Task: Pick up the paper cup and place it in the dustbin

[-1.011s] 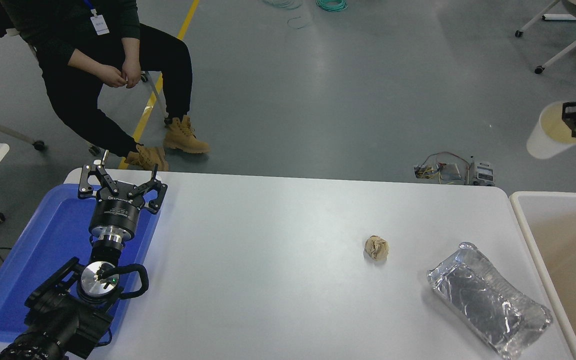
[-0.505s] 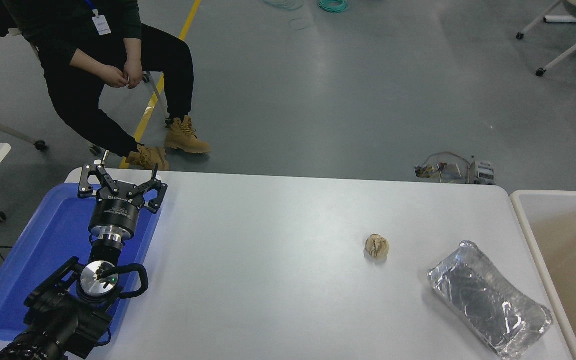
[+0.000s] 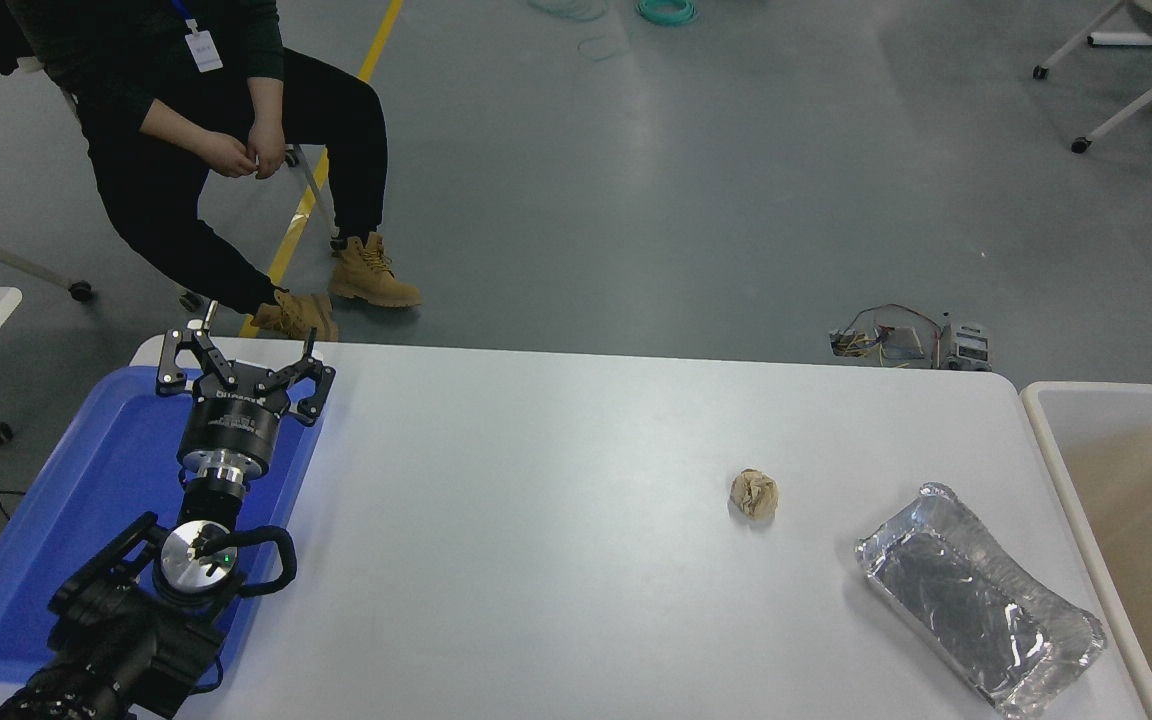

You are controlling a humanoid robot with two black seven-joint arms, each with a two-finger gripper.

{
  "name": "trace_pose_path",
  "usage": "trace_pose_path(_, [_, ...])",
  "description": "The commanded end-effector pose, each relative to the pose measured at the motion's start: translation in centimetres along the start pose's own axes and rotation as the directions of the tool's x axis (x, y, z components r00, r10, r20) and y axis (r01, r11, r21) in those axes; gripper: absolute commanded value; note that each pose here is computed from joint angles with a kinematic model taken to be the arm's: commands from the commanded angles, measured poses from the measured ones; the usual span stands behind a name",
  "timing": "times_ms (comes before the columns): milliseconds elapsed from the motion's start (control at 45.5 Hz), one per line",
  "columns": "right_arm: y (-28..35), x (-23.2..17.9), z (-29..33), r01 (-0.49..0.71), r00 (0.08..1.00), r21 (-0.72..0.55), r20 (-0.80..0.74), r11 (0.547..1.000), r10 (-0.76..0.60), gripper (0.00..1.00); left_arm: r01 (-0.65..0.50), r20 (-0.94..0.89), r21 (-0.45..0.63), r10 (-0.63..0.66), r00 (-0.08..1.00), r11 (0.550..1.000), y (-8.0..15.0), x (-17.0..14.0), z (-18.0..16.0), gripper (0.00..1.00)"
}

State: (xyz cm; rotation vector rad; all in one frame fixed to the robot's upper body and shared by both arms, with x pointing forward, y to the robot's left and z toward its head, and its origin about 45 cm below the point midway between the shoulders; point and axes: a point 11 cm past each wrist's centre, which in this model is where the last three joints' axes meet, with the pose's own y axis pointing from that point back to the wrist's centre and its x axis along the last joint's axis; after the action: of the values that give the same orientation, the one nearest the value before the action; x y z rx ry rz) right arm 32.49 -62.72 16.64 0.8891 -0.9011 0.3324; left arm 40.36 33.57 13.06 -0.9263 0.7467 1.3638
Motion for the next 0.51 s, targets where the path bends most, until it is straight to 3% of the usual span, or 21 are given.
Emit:
trace_pose_path(0, [0.1, -5.6, 1.2, 0.001, 0.999, -0.028, 0.042, 1.0, 0.0, 0.0, 0.0, 0.0, 0.0, 0.0, 1.0, 1.0, 0.0, 0.0, 0.0, 1.0])
trace_pose_path(132, [0.4, -8.3, 1.8, 0.038, 0.997, -0.038, 0.064, 0.999, -0.036, 0.0, 0.0, 0.0, 0.0, 0.0, 1.0, 1.0, 0.0, 0.0, 0.0, 1.0])
trace_pose_path(484, [0.5, -10.7, -0.1, 0.071, 0.994, -0.009, 0.082, 0.997, -0.07, 0.0, 0.0, 0.0, 0.0, 0.0, 1.0, 1.0, 0.0, 0.0, 0.0, 1.0])
